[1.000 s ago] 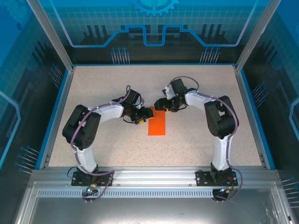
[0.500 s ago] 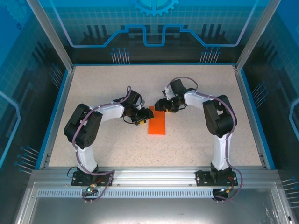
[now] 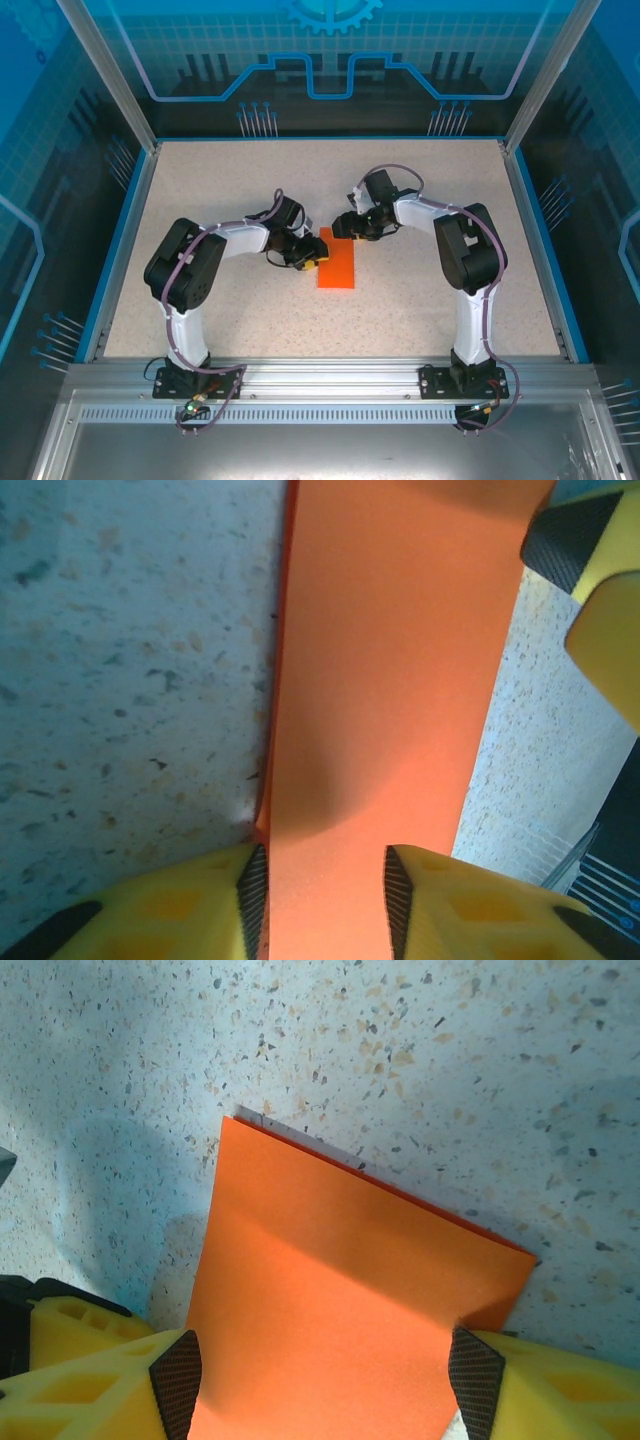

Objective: Fold a paper plane with a square sheet of paper (fold left side to right side)

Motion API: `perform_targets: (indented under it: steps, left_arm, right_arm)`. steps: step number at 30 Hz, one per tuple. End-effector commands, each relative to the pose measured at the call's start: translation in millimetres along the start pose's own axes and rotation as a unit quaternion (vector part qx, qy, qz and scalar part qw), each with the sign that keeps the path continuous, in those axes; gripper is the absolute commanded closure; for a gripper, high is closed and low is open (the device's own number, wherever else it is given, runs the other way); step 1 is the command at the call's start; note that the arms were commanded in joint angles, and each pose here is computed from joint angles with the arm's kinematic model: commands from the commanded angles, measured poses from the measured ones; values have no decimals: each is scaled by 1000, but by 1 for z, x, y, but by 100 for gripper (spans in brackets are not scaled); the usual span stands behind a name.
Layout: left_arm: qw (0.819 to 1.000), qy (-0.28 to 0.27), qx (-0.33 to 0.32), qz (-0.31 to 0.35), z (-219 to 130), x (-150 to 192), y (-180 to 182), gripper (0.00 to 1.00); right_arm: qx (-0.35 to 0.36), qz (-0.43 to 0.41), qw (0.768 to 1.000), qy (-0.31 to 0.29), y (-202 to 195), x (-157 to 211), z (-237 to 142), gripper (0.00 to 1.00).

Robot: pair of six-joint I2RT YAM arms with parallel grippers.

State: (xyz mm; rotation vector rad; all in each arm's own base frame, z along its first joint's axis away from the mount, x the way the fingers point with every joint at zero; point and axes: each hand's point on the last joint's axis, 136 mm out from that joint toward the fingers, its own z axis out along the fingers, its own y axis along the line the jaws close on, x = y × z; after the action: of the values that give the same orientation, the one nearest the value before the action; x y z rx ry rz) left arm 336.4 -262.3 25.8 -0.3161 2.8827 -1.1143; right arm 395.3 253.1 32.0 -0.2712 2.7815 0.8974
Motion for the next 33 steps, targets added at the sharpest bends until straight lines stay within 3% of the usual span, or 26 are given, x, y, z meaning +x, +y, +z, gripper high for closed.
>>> perform_targets:
  steps: [1, 10, 17, 22, 27, 33]
  left_arm:
    - [1000, 15, 8, -2, 3, 6, -1, 65]
    - [1000, 14, 4, -4, -1, 10, 1, 87]
    - [1000, 10, 5, -5, -4, 12, 0, 90]
    - [1000, 12, 17, -14, -2, 12, -2, 96]
    - [999, 10, 31, -23, -5, 12, -9, 99]
    - [998, 18, 44, -30, -7, 13, -16, 100]
  right_arm:
    - [15, 6, 999, 28, -12, 18, 13, 29]
    - [16, -6, 1000, 8, -8, 11, 8, 28]
    - [17, -38, 998, -53, 1, -2, -19, 15]
    - [14, -68, 995, -74, 7, 4, -33, 16]
    - [16, -130, 985, -117, 19, 26, -58, 16]
    - [52, -237, 965, -99, 40, 81, -50, 15]
